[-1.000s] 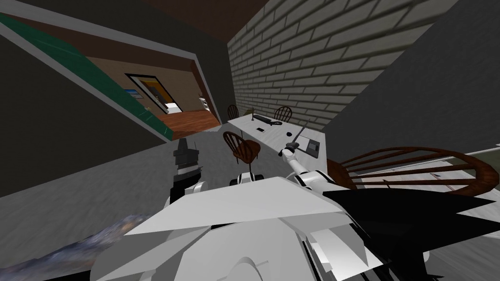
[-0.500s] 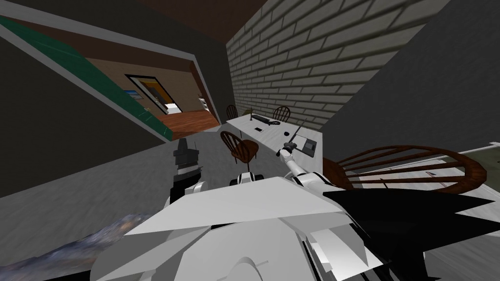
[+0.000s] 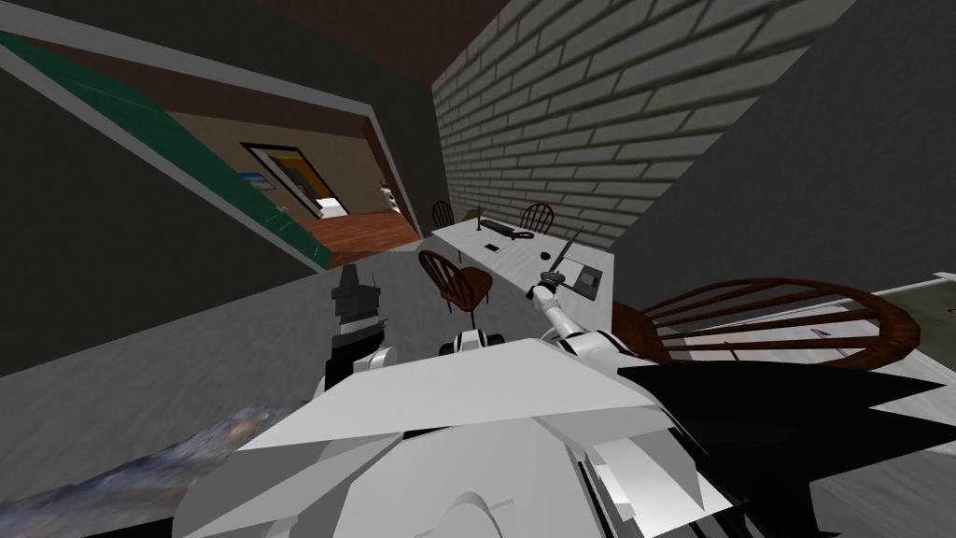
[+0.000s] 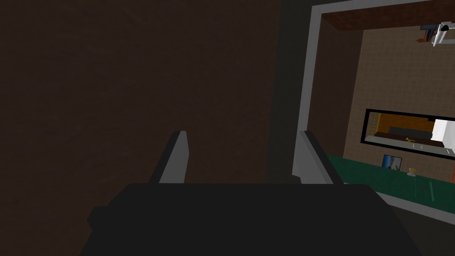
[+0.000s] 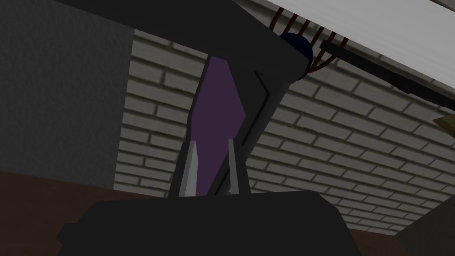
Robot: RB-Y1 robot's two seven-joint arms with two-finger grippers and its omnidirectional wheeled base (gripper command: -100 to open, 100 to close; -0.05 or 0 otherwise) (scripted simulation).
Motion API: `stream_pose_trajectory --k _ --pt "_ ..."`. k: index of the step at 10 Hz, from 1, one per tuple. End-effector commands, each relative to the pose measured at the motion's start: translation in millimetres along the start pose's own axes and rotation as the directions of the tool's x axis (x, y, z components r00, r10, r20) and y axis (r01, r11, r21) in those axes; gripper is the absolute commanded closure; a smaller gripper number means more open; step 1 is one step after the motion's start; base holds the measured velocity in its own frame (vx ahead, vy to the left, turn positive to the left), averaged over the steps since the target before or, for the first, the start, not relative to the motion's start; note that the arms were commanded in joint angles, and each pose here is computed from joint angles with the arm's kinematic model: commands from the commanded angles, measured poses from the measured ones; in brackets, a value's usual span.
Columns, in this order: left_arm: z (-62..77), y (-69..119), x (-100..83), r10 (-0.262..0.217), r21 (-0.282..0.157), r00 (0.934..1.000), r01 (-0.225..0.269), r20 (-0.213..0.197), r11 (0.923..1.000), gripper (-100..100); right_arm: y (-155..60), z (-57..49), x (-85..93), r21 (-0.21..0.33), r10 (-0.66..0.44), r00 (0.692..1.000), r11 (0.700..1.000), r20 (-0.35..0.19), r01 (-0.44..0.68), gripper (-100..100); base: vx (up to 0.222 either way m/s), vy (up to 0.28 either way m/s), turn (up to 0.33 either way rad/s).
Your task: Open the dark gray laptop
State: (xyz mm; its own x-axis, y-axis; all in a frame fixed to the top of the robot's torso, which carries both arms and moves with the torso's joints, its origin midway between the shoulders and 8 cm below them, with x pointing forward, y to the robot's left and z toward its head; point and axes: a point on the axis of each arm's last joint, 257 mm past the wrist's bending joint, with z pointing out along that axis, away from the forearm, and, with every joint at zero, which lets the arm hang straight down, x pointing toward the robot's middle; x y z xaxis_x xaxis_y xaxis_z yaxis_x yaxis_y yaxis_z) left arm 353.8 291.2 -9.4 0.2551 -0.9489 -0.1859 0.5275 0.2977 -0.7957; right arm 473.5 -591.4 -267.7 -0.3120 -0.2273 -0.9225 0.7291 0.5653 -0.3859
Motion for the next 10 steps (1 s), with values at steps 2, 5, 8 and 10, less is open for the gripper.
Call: stream_pose_trajectory --k 2,5,8,10 --pt "0.0 0.0 0.0 0.0 0.0 1.0 0.0 0.0 1.0 0 11.9 13.7 -28.3 -0.081 -0.002 0.998 0.997 0.058 0.007 -100 -0.032 -0.043 0.046" --pt "0.0 0.0 0.0 0.0 0.0 1.0 0.0 0.0 1.0 0 21.7 25.4 -61.7 -0.156 -0.013 0.992 0.987 0.129 0.033 -100 -0.034 -0.047 0.071" --pt "0.0 0.0 0.0 0.0 0.0 1.0 0.0 0.0 1.0 0 30.5 35.2 -104.6 -0.231 -0.031 0.975 0.969 0.22 0.083 -100 -0.051 -0.062 0.089" --pt "0.0 0.0 0.0 0.0 0.0 1.0 0.0 0.0 1.0 0 36.5 36.7 -119.0 -0.267 -0.04 0.967 0.958 0.25 0.109 -100 -0.048 -0.056 0.054"
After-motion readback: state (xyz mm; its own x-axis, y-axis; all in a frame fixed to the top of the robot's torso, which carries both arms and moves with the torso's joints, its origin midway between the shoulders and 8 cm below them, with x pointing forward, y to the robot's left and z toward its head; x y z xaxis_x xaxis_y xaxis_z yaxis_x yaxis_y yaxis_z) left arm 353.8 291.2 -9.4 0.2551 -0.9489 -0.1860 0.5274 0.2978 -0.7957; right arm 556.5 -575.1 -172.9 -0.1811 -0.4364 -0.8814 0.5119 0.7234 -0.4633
